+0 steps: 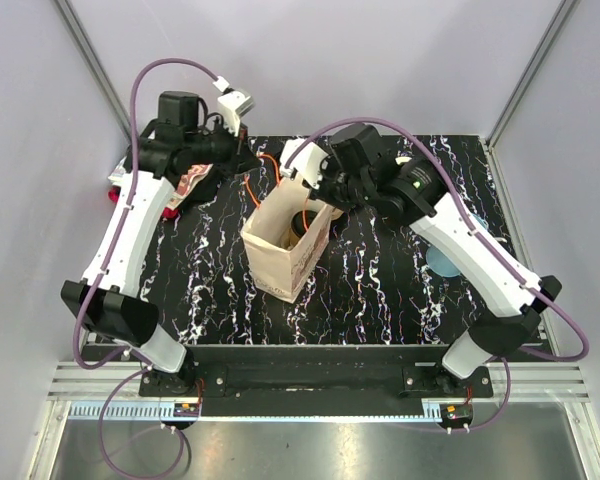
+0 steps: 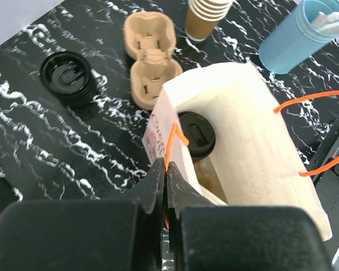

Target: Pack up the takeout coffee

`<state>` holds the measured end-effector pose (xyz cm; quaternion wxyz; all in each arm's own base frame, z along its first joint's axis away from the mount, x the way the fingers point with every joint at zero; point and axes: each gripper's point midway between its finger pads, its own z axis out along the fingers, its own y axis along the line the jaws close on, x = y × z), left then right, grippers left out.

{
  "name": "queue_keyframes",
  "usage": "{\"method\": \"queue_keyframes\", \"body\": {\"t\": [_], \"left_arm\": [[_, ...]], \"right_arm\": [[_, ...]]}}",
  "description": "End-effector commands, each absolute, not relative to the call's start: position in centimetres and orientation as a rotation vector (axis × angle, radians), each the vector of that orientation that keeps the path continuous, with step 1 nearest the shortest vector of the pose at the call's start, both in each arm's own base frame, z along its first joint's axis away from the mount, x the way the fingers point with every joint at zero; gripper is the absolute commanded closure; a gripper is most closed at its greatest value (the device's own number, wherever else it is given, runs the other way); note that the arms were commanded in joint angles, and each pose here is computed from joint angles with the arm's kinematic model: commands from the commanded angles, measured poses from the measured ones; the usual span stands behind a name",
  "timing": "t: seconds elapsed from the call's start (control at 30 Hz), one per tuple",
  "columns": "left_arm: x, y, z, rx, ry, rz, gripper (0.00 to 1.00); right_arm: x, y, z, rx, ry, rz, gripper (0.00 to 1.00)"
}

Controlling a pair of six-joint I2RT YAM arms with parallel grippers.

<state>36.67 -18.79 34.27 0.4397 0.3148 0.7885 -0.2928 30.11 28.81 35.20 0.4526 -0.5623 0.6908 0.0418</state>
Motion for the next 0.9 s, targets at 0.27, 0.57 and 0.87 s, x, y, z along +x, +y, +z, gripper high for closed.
{"method": "queue_keyframes", "body": {"t": [0.27, 0.57, 0.87], "left_arm": [[36.0, -22.8, 36.6, 0.850, 1.888, -0.719, 1.00], [35.6, -23.1, 36.8, 0.808, 1.905, -0.742, 1.00], [33.6, -23.5, 37.4, 0.826, 1.879, -0.785, 1.00]], "right_arm": [[30.4, 23.2, 36.4, -1.258, 1.723, -0.049, 1.00], [32.1, 21.2, 36.5, -1.186, 1.741, -0.076, 1.00], [32.8, 20.4, 36.8, -1.161, 1.750, -0.086, 1.00]]}}
